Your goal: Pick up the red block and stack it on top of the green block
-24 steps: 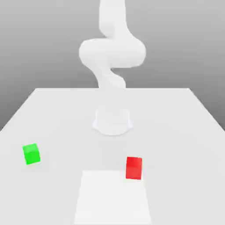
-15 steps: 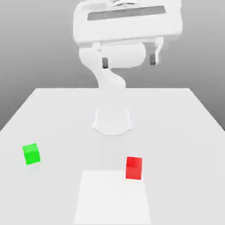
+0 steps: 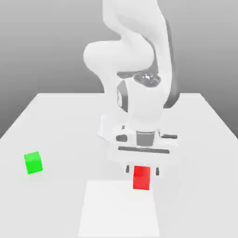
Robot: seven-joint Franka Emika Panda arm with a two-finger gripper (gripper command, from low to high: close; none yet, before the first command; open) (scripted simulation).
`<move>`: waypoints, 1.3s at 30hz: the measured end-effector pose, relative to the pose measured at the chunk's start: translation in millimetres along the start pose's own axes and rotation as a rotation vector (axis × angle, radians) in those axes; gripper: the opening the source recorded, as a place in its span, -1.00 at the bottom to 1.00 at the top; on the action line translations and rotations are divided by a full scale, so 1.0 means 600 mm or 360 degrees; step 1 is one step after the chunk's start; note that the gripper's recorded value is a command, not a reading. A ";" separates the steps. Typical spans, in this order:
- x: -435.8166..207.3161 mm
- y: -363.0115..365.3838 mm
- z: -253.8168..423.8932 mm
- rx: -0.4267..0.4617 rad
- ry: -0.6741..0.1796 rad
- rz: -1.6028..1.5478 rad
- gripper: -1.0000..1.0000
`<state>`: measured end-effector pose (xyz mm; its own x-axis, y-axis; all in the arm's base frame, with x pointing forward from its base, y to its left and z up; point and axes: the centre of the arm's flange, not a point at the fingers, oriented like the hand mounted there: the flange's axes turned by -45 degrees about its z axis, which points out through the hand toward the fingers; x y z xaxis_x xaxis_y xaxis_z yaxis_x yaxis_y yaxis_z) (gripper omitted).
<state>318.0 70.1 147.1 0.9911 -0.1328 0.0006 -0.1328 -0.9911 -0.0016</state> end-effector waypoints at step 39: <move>-0.068 0.625 -0.163 0.0004 0.0021 0.2730 -1.00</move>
<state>227.6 -296.3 244.0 -0.2740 -0.9617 0.0042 -0.9617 0.2739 -0.0105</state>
